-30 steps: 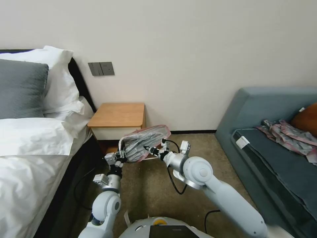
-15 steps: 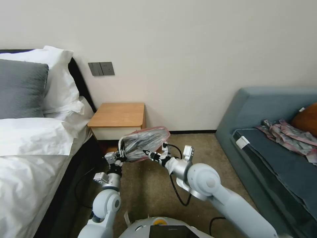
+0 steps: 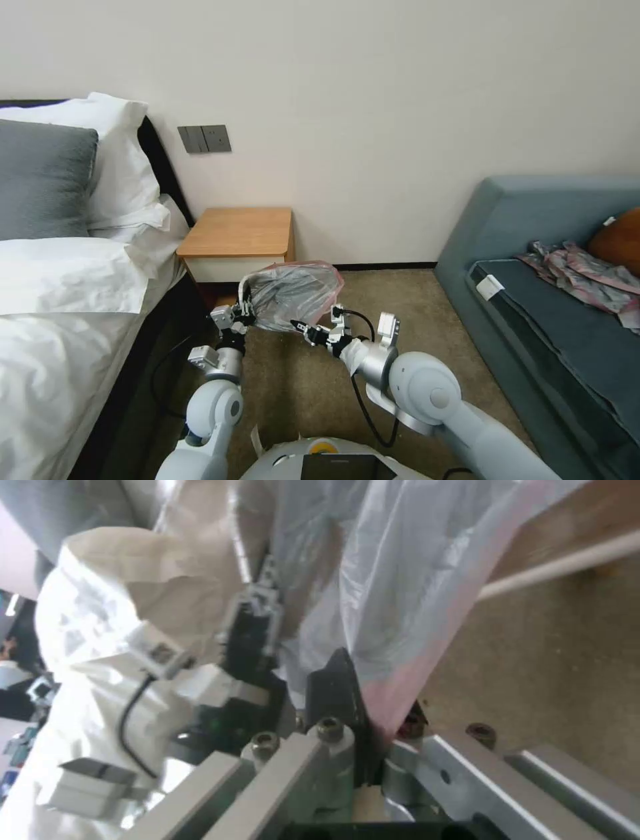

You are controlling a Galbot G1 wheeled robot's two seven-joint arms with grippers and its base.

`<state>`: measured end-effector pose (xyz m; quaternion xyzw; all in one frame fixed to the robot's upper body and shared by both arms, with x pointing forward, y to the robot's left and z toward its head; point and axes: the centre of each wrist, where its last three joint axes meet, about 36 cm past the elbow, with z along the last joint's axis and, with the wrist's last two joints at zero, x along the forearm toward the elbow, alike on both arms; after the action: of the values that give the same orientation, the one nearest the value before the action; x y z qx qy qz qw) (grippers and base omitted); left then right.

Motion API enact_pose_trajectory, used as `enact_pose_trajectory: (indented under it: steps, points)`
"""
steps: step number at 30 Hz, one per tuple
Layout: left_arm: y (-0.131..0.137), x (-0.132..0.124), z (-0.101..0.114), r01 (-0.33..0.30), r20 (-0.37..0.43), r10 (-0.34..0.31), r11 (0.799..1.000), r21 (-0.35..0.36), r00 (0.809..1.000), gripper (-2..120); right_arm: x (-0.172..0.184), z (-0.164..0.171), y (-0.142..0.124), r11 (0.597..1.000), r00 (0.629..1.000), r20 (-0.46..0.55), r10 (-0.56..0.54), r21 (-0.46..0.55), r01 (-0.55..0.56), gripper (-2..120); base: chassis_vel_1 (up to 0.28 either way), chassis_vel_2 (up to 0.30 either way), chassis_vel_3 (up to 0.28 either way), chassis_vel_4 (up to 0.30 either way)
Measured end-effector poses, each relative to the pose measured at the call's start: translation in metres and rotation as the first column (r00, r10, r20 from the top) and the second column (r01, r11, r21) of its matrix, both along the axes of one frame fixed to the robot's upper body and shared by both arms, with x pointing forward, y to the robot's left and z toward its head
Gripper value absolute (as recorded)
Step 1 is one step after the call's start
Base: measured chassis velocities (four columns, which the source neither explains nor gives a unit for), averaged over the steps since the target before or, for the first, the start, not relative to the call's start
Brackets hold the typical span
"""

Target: Pick up the garbage bag from the table and place it over the trash can.

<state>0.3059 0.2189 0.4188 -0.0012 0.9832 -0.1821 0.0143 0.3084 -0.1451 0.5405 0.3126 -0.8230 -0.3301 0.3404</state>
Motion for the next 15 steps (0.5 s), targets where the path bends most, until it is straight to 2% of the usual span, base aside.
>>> enact_pose_trajectory:
  steps: [10, 15]
  points:
    - [0.001, -0.003, 0.004, 0.002, 0.004, -0.002, 1.000, -0.005, 1.000, 5, 0.002, -0.022, -0.009, 0.992, 0.997, 0.079, -0.011, -0.127, 0.021, 0, 0.000, 0.000, 0.000, 0.000]
    - [0.001, -0.005, 0.004, 0.003, 0.002, -0.003, 1.000, -0.007, 1.000, 5, 0.003, -0.023, -0.012, 0.990, 0.995, 0.094, -0.021, -0.140, 0.034, 0, 0.000, 0.000, 0.000, 0.000]
